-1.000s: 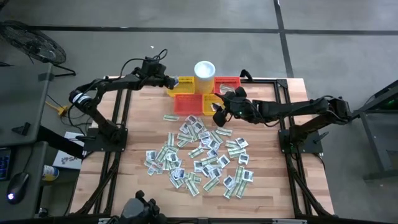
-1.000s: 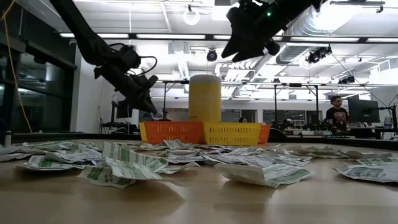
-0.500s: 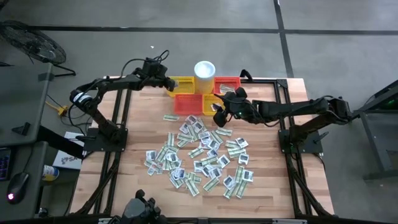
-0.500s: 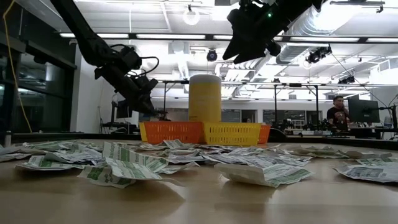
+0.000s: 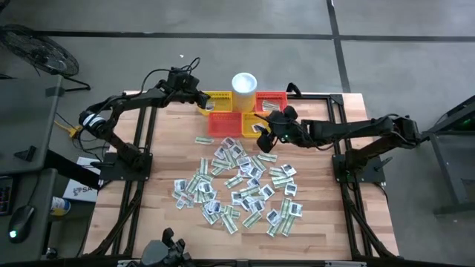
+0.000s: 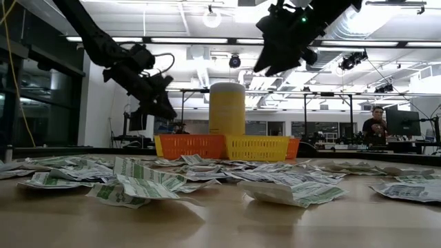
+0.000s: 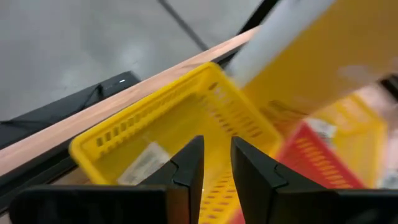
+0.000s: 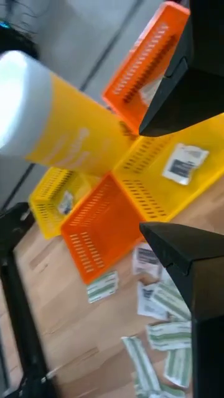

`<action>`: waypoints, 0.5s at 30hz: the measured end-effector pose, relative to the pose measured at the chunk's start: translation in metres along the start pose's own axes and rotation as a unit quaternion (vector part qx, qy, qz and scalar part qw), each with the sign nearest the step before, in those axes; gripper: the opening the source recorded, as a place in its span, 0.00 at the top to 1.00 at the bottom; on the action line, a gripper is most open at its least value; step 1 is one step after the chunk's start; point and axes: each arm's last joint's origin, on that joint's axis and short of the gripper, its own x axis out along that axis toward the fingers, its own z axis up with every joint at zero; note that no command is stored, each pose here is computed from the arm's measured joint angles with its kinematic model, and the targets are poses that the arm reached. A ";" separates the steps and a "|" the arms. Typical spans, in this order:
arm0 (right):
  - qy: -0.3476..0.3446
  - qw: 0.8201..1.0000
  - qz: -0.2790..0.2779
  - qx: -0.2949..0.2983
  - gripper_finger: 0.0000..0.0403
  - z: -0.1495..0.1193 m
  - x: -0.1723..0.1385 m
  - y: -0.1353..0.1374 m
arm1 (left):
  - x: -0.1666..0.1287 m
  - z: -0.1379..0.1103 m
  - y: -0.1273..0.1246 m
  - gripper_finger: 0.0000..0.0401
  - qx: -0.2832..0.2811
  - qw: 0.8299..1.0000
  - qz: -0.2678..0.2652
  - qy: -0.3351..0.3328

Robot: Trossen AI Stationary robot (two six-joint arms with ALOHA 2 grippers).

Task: Pick & Place First Aid Supplies
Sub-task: Put the black towelette pack into the bottom yellow basket

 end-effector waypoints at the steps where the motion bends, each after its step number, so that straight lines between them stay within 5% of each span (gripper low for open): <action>1: 0.011 1.000 0.000 0.001 0.43 -0.002 0.000 -0.001 | -0.004 0.002 -0.003 0.80 0.002 1.000 -0.007 -0.004; 9: 0.124 0.992 0.030 0.012 0.43 -0.019 -0.009 -0.008 | -0.036 0.005 -0.041 0.80 0.052 0.998 -0.028 0.001; 15: 0.255 0.966 0.018 0.022 0.43 -0.040 -0.017 -0.017 | -0.054 -0.005 -0.075 0.80 0.075 0.996 -0.030 0.032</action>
